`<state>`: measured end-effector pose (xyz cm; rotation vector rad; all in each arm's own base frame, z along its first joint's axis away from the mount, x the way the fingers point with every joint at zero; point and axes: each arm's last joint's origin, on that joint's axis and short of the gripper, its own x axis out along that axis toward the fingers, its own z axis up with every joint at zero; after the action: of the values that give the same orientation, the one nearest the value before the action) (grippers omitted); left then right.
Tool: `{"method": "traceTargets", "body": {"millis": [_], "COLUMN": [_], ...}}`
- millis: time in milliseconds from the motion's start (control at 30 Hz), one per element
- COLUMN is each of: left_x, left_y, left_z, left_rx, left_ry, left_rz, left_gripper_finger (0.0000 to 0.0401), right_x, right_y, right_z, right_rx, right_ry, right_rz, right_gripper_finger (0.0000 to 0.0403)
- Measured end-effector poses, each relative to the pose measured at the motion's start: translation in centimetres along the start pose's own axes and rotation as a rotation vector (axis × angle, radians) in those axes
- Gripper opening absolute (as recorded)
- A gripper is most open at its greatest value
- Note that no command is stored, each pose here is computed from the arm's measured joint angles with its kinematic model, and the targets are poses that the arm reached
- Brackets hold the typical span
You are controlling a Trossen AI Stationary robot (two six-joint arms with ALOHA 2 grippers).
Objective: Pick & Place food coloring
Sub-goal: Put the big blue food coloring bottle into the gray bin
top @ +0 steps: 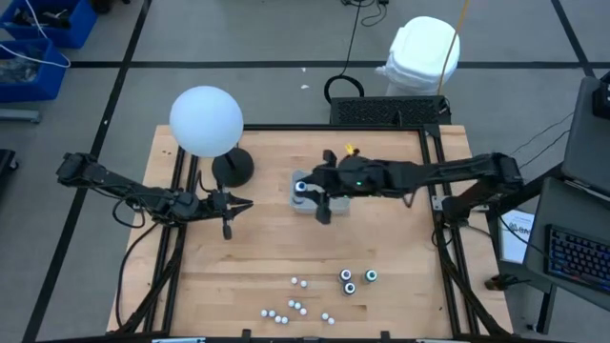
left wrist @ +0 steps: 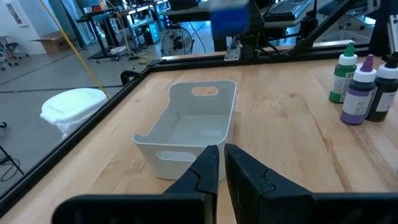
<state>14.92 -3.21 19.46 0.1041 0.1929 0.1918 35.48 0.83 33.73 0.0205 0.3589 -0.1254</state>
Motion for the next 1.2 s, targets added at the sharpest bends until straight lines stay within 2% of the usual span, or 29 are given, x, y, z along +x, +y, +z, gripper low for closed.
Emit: {"method": "traceTargets", "body": {"millis": [200, 300, 433, 833, 967, 1200], "left_x": [0.0, 0.0, 0.0, 0.0, 0.0, 0.0], "left_y": [0.0, 0.0, 0.0, 0.0, 0.0, 0.0], "left_z": [0.1, 0.1, 0.0, 0.0, 0.0, 0.0], "left_rx": [0.002, 0.003, 0.004, 0.016, 0.017, 0.016], "left_ry": [-0.005, -0.005, -0.001, -0.001, -0.001, -0.001], "left_rz": [0.001, 0.001, 0.001, 0.001, 0.001, 0.001], "left_gripper_finger": [0.0035, 0.0035, 0.0035, 0.0035, 0.0035, 0.0035], "right_x": [2.7, 4.4, 6.2, 7.3, 7.4, 7.5], "right_y": [-1.5, -2.1, -3.2, -6.4, -6.4, -6.4], "right_z": [-1.3, -2.0, -3.5, -5.2, -6.8, -9.8], "right_rx": [-0.012, -0.003, -0.017, 0.015, 0.025, 0.041], "right_ry": [0.020, 0.005, 0.056, 0.144, 0.154, 0.078], "right_rz": [-0.123, -0.140, -0.167, -0.241, -0.243, -0.242], "right_gripper_finger": [0.0111, 0.0111, 0.0111, 0.0111, 0.0111, 0.0111]}}
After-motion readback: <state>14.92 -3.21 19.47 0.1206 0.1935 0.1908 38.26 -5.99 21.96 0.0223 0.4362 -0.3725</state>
